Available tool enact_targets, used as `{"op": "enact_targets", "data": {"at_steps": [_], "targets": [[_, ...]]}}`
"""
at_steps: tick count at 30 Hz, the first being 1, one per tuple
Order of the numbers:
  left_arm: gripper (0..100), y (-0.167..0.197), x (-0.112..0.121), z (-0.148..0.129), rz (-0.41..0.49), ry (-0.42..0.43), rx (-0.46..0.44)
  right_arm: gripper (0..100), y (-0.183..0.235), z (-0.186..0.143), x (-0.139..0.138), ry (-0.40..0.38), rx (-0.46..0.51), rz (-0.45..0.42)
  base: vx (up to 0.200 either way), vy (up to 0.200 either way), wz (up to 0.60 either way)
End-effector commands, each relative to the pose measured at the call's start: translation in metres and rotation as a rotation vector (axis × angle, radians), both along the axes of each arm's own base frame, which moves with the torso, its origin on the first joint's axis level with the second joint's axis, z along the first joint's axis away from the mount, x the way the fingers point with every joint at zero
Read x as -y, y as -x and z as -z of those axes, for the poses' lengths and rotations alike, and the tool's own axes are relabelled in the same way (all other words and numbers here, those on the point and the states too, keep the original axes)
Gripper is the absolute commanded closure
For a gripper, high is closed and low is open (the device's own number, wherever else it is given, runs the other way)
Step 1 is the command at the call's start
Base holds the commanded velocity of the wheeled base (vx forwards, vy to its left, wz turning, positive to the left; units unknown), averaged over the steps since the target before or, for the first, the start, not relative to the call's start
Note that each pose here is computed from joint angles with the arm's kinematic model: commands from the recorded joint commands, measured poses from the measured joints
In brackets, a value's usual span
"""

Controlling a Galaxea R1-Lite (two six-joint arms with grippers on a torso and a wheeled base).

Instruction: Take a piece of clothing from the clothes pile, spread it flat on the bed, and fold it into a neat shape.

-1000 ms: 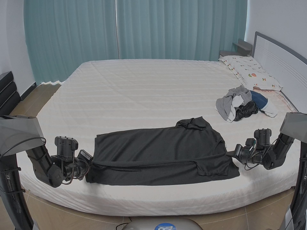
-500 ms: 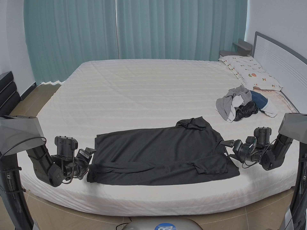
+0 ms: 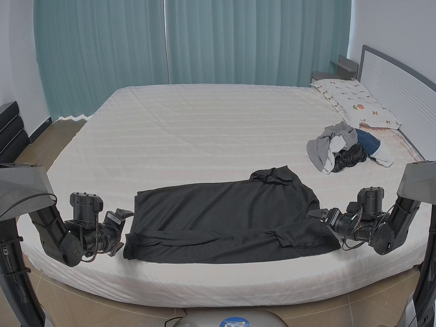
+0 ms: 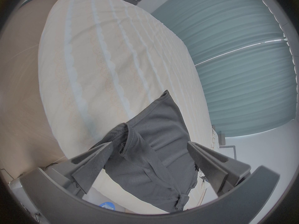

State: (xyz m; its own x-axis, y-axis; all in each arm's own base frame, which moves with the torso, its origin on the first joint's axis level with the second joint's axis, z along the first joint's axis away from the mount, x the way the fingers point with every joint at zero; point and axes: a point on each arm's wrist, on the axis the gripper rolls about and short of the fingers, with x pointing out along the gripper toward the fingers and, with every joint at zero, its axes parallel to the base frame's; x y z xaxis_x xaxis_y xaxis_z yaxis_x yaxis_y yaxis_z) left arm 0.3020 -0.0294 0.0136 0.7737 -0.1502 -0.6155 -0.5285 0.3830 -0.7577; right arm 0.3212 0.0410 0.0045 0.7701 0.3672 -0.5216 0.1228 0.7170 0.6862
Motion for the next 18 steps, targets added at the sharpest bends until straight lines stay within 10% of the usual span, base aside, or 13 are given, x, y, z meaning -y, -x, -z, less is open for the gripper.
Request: {"op": "enact_targets", "data": {"at_steps": [1, 18], "targets": [[0, 0.003, -0.003, -0.006, 0.001, 0.01, 0.013, 0, 0.005, -0.011, -0.019, 0.018, 0.027, -0.026, 0.0, 0.0, 0.0], [0, 0.005, -0.002, -0.004, 0.008, 0.004, 0.005, 0, 0.026, 0.019, -0.04, -0.039, -0.189, 0.128, 0.0, 0.0, 0.0]]}}
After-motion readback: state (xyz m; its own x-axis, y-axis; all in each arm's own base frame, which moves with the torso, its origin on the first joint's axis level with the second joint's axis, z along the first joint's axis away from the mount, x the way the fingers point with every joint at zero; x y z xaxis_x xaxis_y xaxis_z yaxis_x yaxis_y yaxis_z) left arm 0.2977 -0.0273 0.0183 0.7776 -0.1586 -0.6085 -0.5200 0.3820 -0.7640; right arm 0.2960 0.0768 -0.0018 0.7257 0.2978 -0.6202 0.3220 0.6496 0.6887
